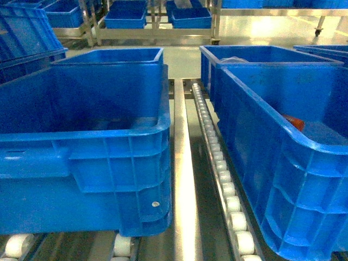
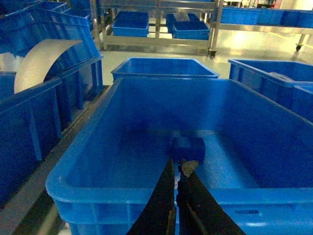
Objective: Sort blue parts and orange caps into right shelf containers
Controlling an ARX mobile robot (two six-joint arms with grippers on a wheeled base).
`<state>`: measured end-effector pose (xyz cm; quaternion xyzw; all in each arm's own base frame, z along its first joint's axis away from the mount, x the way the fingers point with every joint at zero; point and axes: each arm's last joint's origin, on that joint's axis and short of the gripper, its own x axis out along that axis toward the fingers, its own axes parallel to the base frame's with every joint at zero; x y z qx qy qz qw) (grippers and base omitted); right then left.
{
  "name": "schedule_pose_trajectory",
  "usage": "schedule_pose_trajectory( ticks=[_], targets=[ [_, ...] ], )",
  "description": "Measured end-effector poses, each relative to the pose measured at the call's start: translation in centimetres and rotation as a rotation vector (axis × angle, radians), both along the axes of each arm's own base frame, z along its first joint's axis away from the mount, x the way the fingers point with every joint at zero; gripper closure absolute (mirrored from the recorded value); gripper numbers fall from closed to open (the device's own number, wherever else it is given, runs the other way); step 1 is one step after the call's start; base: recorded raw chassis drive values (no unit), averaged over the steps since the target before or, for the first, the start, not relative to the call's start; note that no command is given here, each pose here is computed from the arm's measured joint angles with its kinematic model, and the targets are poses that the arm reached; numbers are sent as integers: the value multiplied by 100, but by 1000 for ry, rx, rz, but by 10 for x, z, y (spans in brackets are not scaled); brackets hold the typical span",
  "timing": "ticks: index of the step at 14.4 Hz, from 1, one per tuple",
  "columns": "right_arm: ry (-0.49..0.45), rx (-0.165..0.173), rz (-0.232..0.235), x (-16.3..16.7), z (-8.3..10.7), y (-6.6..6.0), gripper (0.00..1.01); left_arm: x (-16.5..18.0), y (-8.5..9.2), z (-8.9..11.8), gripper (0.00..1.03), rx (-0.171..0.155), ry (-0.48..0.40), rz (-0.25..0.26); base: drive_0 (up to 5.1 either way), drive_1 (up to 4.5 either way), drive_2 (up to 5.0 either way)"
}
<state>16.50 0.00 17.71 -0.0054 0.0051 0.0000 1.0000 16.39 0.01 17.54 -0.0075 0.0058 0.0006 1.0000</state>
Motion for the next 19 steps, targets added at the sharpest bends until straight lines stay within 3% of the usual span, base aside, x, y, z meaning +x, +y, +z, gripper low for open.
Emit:
schedule_pose_trajectory(
  ticks=[3, 4, 5, 7, 19],
  targets=[
    [-5, 0, 0, -12, -4, 0, 100, -11, 0, -8, 101, 0, -24, -1, 0, 0, 0],
    [-29, 0, 0, -15, -8, 0, 100, -15, 0, -14, 101, 0, 14, -1, 0, 0, 0],
    [14, 0, 0, -22, -15, 0, 100, -22, 0, -10, 101, 1, -10, -1, 0, 0, 0],
    [-23, 1, 0, -44, -6, 0, 100, -44, 0, -4, 101, 1, -26, -1, 0, 0, 0],
    [-23, 3, 0, -56, -7, 0, 100, -55, 0, -4, 101, 1, -26, -1, 0, 0, 0]
  ],
)
